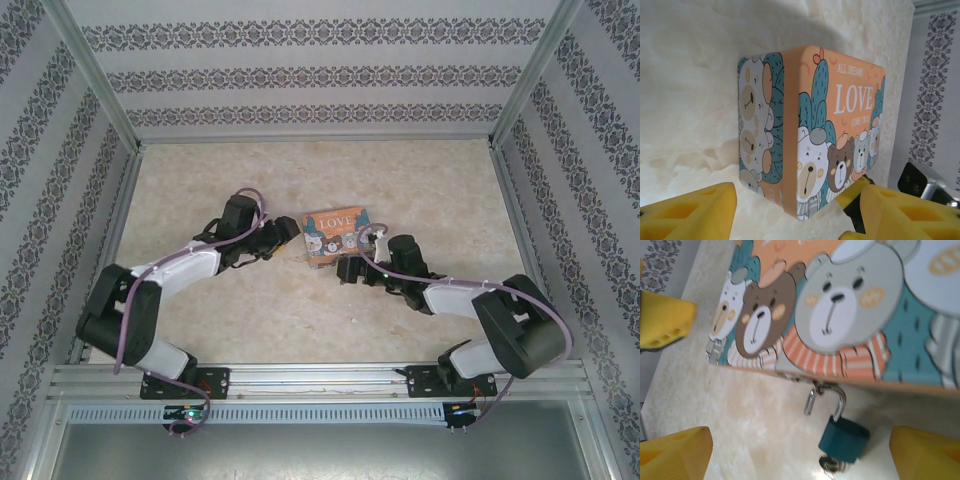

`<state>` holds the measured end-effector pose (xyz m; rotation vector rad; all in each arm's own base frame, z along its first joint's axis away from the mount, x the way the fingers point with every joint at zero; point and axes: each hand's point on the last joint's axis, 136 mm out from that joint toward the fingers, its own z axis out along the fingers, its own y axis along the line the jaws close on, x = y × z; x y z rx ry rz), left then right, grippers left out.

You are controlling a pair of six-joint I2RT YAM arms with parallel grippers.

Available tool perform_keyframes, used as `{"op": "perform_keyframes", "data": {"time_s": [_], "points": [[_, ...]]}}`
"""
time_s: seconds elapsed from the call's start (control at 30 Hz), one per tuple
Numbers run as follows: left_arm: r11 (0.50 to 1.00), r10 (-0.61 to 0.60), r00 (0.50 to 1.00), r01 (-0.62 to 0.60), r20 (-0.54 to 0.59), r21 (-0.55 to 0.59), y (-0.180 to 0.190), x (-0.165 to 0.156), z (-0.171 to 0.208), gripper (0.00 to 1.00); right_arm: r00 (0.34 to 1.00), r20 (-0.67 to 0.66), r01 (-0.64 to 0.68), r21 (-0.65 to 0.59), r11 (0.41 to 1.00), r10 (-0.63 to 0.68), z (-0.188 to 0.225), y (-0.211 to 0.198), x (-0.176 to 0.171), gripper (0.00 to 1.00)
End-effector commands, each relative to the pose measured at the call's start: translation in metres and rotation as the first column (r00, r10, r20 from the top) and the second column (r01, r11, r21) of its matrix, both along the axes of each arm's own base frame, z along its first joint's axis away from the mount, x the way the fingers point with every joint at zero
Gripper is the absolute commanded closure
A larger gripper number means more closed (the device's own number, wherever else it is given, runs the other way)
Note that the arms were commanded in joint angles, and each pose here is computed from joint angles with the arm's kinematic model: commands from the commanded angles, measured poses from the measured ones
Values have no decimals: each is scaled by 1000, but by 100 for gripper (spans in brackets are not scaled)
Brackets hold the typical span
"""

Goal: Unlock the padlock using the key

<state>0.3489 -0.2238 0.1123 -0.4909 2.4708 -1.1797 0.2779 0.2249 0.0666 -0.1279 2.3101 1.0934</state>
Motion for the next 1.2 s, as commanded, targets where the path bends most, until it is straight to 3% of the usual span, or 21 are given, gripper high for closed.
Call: {"op": "perform_keyframes", "data": {"time_s": [0.0,0.4,0.83,0.97,1.17], "points": [[994,-48,998,51,29,-100,-18,16,16,36,995,86,-55,39,998,51,18,10,15,9],[994,-109,993,107,-42,-29,-27,20,-22,41,976,174,-137,36,990,129,27,17,44,10],[997,-78,995,79,-55,23,-21,11,-39,45,985,140,-108,59,992,99,13,6,18,14],[997,-74,996,75,-54,29,-20,11,-40,46,986,133,-108,64,992,99,10,7,20,22],[997,-72,996,74,-54,27,-21,11,-41,48,992,95,-87,72,994,80,-5,8,33,42]]}}
